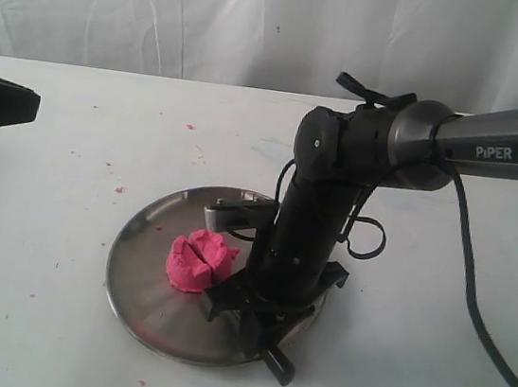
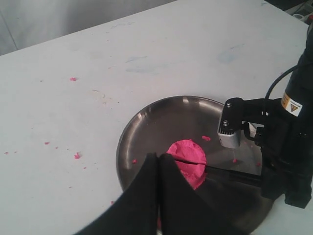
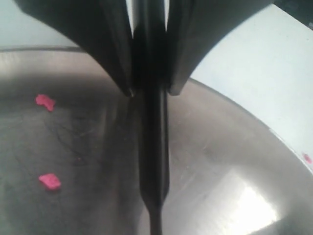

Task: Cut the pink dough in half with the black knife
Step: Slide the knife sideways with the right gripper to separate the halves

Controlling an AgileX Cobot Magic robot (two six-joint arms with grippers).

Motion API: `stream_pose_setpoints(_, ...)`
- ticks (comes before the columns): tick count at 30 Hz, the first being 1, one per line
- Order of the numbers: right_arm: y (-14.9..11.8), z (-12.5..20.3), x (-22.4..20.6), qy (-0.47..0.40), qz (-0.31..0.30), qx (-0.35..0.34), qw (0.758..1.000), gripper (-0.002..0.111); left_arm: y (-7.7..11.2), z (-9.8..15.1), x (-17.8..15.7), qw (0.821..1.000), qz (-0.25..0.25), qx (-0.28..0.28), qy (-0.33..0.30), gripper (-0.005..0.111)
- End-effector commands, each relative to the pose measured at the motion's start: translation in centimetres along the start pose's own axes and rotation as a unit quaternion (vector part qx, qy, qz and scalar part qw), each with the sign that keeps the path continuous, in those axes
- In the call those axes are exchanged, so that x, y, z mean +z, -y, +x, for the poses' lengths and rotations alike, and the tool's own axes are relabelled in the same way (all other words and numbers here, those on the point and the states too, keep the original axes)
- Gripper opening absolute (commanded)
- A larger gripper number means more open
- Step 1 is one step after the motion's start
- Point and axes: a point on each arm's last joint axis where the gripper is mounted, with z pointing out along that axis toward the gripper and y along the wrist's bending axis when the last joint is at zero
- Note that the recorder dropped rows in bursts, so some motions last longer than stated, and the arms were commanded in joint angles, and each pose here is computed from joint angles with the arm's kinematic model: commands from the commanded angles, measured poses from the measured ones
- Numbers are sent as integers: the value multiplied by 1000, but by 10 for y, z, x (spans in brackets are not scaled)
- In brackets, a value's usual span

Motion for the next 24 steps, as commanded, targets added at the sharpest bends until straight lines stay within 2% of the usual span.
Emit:
stream_pose_setpoints(1, 1, 4, -2, -18, 0, -8, 1000, 0, 3, 0, -1, 1000, 7, -7, 4, 0)
stream_pose_setpoints(5, 1, 4, -2, -20, 0, -13, 1000, 0, 3, 0, -1, 1000, 8, -9, 3, 0)
stream_pose_setpoints(12, 13, 8, -3, -44, 68, 4, 997, 0, 3, 0, -1, 1000, 8, -11, 3, 0)
stream_pose_setpoints(24, 10, 12, -3, -67, 48, -5, 997, 0, 3, 0, -1, 1000, 8, -12, 3, 0)
